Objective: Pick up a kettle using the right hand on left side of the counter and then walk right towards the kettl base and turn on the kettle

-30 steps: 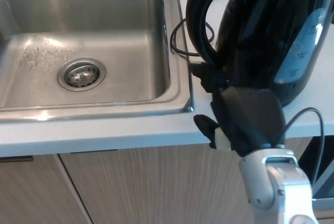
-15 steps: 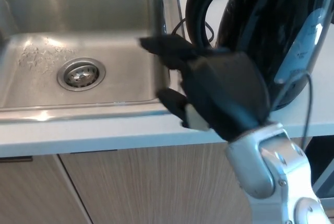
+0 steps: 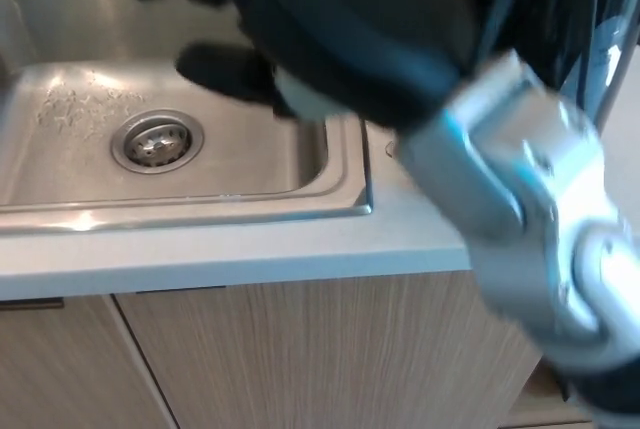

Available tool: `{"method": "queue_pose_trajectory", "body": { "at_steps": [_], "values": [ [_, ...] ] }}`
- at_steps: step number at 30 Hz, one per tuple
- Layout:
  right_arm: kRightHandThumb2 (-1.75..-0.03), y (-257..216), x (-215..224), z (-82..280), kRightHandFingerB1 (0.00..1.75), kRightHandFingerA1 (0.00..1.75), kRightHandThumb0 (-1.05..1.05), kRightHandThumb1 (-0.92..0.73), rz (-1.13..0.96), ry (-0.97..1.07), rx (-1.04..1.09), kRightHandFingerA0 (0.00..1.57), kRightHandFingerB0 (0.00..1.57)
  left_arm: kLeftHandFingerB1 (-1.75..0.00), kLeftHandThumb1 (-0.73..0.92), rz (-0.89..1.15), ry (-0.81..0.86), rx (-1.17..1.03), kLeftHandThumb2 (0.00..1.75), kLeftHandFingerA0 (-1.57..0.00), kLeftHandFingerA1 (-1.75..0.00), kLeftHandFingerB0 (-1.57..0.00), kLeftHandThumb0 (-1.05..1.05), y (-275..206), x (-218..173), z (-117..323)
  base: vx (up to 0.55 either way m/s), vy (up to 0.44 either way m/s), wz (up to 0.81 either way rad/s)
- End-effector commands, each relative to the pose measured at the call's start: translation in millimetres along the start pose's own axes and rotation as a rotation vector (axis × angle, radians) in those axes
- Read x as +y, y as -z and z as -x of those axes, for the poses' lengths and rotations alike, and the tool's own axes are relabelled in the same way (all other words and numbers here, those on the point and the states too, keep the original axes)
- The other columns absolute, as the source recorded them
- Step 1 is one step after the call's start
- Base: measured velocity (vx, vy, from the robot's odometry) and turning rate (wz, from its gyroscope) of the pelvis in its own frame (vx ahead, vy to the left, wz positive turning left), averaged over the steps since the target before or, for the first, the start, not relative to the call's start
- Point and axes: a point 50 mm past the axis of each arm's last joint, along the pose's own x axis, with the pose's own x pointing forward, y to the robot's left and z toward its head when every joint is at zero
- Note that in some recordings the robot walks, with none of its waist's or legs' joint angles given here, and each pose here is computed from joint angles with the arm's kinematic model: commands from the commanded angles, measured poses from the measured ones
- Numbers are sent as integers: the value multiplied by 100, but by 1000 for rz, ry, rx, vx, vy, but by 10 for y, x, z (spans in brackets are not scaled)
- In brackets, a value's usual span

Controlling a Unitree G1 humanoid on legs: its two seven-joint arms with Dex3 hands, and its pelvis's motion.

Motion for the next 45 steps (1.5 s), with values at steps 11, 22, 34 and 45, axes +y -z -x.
{"method": "queue_pose_trajectory", "body": {
  "at_steps": [11,22,34,45],
  "values": [
    [-85,722,-21,-594,49,60,-101,-92,597,-629,76,36,51,-99,48,-15,-17,-81,115,-112,-109,-101,-10,-100,67,6,0,0,0],
    [-79,967,282,-569,56,62,-95,-92,612,-719,50,44,65,-99,49,-15,-10,-82,114,-112,-110,-101,-10,-114,85,-7,0,0,0],
    [-74,994,593,-365,58,66,-82,-92,501,-748,22,58,75,-99,49,-7,2,-81,115,-113,-109,-101,-10,-116,105,-24,0,0,0],
    [-69,917,594,-200,73,79,-75,-92,511,-657,-113,76,84,-98,48,-10,-10,-71,116,-113,-109,-102,-9,-101,103,-9,0,0,0]
  ]
}}
